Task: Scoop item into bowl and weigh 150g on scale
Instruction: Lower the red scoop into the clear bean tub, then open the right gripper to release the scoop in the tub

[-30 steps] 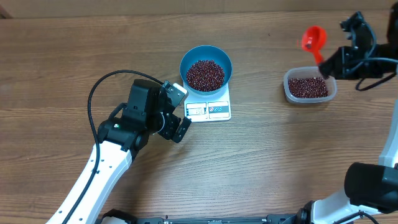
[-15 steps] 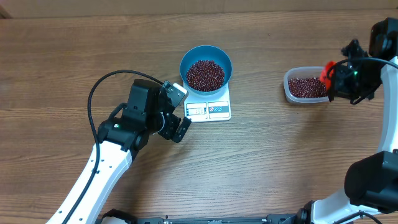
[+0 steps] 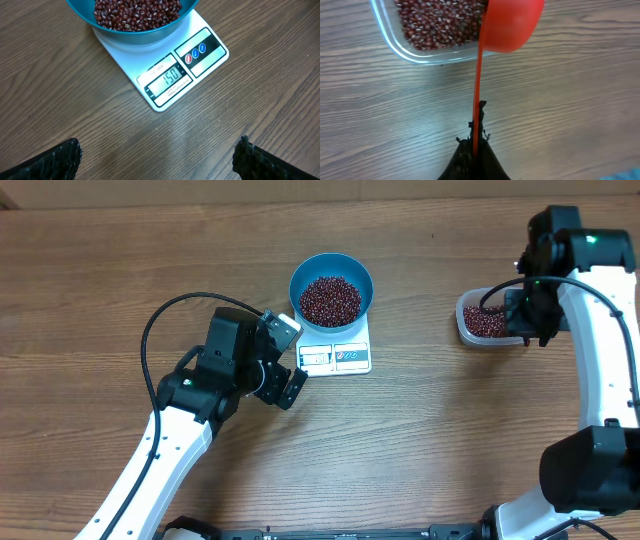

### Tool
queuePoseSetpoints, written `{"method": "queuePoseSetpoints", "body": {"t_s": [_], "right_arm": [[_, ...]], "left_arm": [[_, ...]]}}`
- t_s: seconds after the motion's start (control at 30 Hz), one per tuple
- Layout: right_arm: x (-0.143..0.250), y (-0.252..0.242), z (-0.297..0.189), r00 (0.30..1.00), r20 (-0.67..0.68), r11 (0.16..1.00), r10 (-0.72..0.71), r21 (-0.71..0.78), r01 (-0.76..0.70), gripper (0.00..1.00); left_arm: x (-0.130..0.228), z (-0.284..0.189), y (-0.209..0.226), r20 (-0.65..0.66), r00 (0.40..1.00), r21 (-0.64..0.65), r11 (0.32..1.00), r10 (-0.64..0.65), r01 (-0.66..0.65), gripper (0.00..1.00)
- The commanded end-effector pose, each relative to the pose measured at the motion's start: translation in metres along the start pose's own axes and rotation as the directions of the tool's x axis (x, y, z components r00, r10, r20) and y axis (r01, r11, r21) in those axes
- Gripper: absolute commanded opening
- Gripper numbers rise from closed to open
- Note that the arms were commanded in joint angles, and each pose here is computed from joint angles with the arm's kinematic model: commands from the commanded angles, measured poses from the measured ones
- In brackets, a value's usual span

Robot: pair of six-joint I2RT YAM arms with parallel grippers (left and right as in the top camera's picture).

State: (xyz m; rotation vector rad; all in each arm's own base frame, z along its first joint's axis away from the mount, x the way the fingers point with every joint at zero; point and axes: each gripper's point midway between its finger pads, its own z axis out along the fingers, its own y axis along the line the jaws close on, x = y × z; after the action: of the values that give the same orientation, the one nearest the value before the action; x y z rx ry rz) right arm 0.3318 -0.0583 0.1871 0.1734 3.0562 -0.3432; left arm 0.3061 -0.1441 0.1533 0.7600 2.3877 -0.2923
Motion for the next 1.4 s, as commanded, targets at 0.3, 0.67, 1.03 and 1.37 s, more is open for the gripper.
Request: {"method": "queuePoseSetpoints", "body": {"t_s": [0.3,0.67,1.03,1.37], "right_arm": [[0.000,-0.014,0.001,0.999,0.000,0.995,0.046,0.084,-0.046,0.04],[-0.016,0.047,-0.006,0.996,0.026,0.939,0.089,-0.335,-0.075,0.04],[-0.013,0.062,0.000,0.993,-0.019,0.781,0.115,-0.616,-0.102,0.04],[-0.014,0.051,0.024,0.972,-0.073,0.650,0.223,-0.732,-0.204,0.13]], "left_arm": [[0.002,0.002,0.002,-0.007,1.000,-0.006,1.000,-0.015,0.015,1.00],[0.002,0.002,0.002,-0.008,1.000,-0.006,1.000,-0.015,0.015,1.00],[0.002,0.002,0.002,-0.007,1.000,-0.006,1.000,-0.015,0.015,1.00],[0.002,0.002,0.002,-0.007,1.000,-0.006,1.000,-0.015,0.015,0.99]]}}
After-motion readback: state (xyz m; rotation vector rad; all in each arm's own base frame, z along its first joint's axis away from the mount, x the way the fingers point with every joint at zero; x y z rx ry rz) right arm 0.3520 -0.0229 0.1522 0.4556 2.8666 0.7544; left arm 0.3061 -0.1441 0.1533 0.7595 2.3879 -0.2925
